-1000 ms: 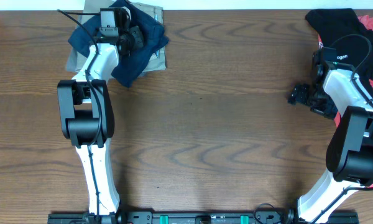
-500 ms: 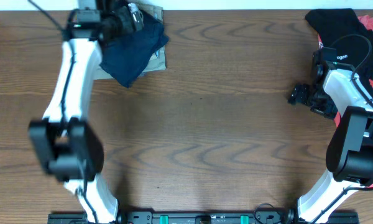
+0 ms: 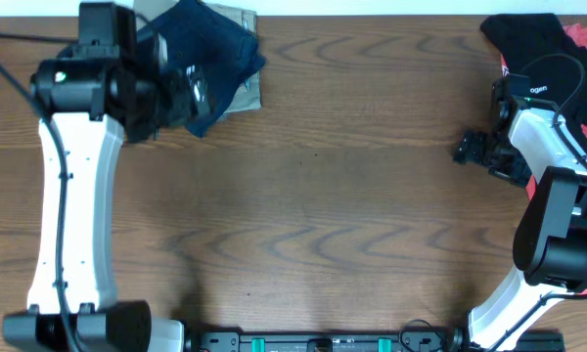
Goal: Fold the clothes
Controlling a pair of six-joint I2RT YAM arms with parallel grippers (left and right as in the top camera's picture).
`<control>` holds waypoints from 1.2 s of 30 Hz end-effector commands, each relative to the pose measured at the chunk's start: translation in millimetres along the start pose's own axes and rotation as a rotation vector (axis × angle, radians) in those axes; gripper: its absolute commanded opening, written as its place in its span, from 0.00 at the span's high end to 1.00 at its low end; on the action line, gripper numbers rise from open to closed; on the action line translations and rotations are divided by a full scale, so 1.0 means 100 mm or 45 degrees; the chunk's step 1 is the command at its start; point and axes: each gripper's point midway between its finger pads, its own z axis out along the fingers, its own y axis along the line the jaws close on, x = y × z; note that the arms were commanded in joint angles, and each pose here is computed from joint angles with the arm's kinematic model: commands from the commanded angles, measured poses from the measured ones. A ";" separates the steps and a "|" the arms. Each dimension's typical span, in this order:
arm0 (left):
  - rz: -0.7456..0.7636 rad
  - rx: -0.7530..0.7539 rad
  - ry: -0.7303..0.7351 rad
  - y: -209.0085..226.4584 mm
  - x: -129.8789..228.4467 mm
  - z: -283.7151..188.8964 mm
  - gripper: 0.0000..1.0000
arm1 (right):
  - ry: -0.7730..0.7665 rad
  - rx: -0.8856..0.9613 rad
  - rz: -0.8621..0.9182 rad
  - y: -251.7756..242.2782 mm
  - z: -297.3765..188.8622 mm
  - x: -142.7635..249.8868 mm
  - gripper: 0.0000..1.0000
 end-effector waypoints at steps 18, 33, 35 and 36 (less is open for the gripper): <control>0.111 0.034 -0.117 0.41 1.64 -0.43 0.02 | -0.052 0.004 0.005 -0.05 -0.12 -0.09 0.01; 0.097 0.032 -0.127 0.47 1.82 -0.44 0.02 | -0.052 0.004 0.005 -0.05 -0.12 -0.09 0.01; 0.106 0.032 -0.129 0.47 1.81 -0.44 0.02 | -0.052 0.004 0.005 -0.05 -0.12 -0.09 0.01; 0.105 0.033 -0.128 0.47 1.82 -0.44 0.02 | -0.052 0.004 0.005 -0.05 -0.12 -0.09 0.01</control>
